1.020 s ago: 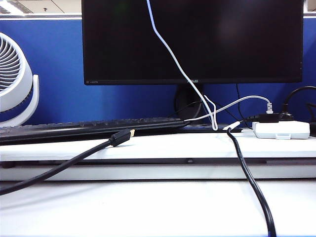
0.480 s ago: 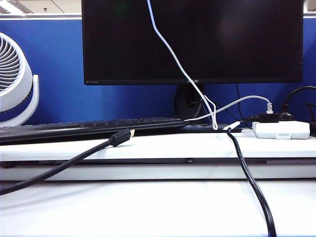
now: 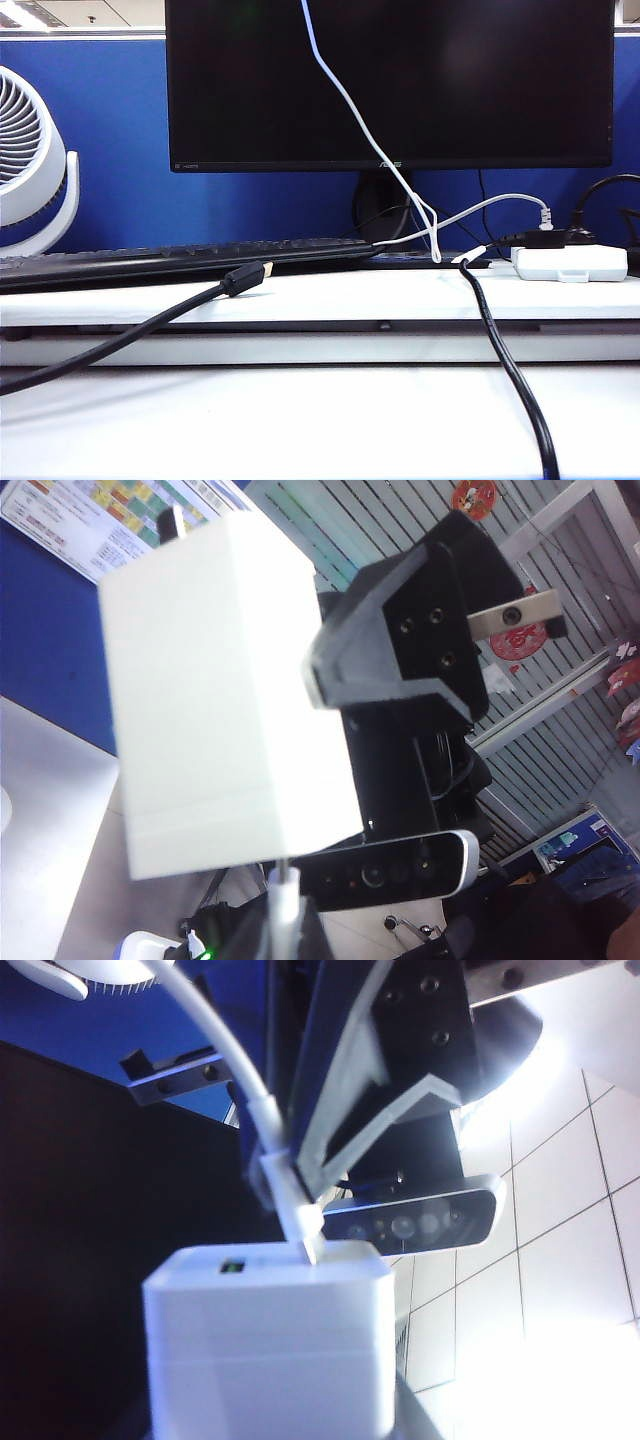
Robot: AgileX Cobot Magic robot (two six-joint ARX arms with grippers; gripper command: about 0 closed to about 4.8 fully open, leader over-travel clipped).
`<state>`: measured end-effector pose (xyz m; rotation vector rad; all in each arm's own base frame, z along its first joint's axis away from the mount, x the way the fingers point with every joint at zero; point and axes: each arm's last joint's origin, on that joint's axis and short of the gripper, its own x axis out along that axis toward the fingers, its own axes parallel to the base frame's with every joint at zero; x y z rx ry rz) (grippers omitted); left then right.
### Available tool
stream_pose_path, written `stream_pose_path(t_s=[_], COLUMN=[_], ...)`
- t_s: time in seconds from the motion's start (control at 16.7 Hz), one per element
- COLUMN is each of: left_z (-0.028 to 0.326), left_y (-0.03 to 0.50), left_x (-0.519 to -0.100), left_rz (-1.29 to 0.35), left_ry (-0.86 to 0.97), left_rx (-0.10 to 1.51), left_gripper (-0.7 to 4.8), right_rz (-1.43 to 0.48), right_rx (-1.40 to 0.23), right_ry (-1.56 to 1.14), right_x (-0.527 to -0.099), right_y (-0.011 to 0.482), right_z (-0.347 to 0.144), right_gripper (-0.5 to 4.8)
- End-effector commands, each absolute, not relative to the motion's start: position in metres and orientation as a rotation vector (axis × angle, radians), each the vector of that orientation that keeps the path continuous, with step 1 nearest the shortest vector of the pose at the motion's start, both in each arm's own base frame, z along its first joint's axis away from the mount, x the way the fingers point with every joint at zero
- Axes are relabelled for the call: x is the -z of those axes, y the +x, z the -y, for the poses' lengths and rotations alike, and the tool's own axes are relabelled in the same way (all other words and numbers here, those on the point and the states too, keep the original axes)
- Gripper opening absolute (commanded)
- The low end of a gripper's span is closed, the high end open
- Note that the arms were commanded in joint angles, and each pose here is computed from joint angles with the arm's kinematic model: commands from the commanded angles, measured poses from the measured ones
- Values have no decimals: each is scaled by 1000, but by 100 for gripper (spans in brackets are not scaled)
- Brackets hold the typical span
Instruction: Pick up the Type-C charging cable and the charging base, insert one end of the Type-C charger into the corresponding slot on the base, and finally place the plugged-in charger back on the table.
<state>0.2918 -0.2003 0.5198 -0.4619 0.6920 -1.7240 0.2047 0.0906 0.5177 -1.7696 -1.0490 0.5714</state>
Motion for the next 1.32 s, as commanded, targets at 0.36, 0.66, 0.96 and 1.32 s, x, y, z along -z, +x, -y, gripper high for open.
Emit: stream_pose_path(t_s=[0.36, 0.66, 0.96, 1.32], left_z=[199, 199, 199, 199], left_y=[289, 289, 289, 289], left_x=[-524, -524, -525, -525], left_rz=[-659, -659, -666, -667], left_ry=[-448, -448, -456, -457], left_rx=[1733, 1735, 1733, 1733], left_gripper=[-6, -6, -6, -6], right_rz=[1175, 1270, 1309, 1337], right_rx=[-562, -587, -553, -566], right_ry=[-1765, -1741, -1810, -1811], right_x=[-524, -525, -524, -523], right_y=[202, 200, 201, 202], right_z=[-92, -93, -93, -94], right_gripper=[-1, -1, -1, -1])
